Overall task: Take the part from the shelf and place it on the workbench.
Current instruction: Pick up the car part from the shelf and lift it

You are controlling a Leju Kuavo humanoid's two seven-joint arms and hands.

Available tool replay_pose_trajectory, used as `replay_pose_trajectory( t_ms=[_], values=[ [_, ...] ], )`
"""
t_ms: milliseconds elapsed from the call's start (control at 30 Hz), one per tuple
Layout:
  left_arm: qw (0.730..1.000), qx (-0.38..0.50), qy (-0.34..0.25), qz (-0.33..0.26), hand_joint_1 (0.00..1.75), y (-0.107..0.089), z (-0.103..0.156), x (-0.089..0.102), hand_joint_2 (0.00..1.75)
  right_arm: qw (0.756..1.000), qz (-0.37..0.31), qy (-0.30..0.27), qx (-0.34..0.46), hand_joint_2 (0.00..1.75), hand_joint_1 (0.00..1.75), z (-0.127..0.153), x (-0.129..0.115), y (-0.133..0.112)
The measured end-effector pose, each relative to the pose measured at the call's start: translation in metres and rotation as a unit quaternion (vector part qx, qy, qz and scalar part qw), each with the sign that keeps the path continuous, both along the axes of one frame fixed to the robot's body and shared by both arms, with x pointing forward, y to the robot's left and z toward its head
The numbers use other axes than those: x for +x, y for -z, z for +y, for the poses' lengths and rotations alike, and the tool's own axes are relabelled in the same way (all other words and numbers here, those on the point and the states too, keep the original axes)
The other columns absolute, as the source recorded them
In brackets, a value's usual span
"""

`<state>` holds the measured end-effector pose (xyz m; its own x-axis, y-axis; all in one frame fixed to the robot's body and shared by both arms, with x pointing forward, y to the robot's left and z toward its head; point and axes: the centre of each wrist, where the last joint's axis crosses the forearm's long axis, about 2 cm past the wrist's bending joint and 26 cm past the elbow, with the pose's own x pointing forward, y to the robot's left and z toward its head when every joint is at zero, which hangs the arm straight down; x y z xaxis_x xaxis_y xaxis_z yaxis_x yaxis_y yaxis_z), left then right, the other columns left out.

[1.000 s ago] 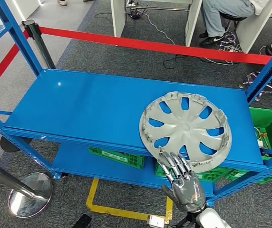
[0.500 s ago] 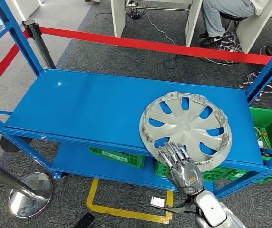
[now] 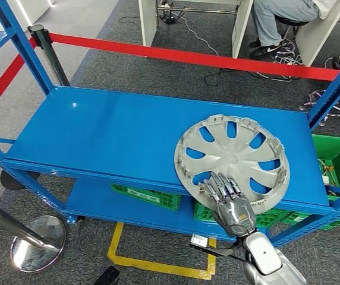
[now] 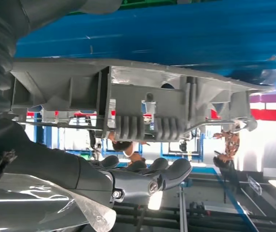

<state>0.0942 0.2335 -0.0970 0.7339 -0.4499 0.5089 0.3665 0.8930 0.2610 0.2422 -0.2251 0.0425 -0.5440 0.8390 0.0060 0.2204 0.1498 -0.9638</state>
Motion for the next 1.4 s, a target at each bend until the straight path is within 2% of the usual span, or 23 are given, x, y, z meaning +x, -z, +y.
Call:
replay_pose_trajectory(
  t_ms=[400,467,500,533,567,633,667,1167,1400],
  values=[
    [1.0,0.0,0.002,0.0,0.0,0.0,0.0,0.0,0.0,0.999,-0.001,0.032,0.012,1.75,0.0,-0.012,0.011,-0.002],
    [1.0,0.0,0.002,0.0,0.0,0.0,0.0,0.0,0.0,0.999,-0.002,0.035,0.009,1.75,0.06,-0.014,0.011,-0.001],
    [1.0,-0.001,0.003,0.0,0.0,0.0,0.0,0.0,0.0,0.999,-0.002,0.036,0.007,1.75,0.16,-0.014,0.011,-0.001],
    [1.0,-0.001,0.003,0.001,0.0,0.0,0.0,0.0,0.0,0.999,-0.003,0.037,0.004,1.75,0.4,-0.015,0.012,-0.001],
    [1.0,-0.001,0.004,0.001,0.0,0.0,0.0,0.0,0.0,0.999,-0.004,0.039,0.0,1.75,0.82,-0.015,0.012,-0.001],
    [1.0,-0.002,0.005,0.002,0.0,0.0,0.0,0.0,0.0,0.999,-0.006,0.042,-0.007,1.75,1.52,-0.016,0.012,0.0],
    [1.0,-0.002,0.006,0.003,0.0,0.0,0.0,0.0,0.0,0.999,-0.007,0.042,-0.011,1.75,1.71,-0.016,0.012,0.0],
    [1.0,-0.006,0.005,0.0,0.0,-0.001,-0.001,0.003,0.0,0.999,-0.022,0.019,-0.04,1.75,1.75,-0.023,0.01,0.0],
    [0.999,-0.028,-0.01,-0.027,0.0,0.0,-0.001,0.002,0.0,0.998,-0.059,-0.012,-0.034,1.75,1.75,-0.017,-0.004,-0.013]
  ],
)
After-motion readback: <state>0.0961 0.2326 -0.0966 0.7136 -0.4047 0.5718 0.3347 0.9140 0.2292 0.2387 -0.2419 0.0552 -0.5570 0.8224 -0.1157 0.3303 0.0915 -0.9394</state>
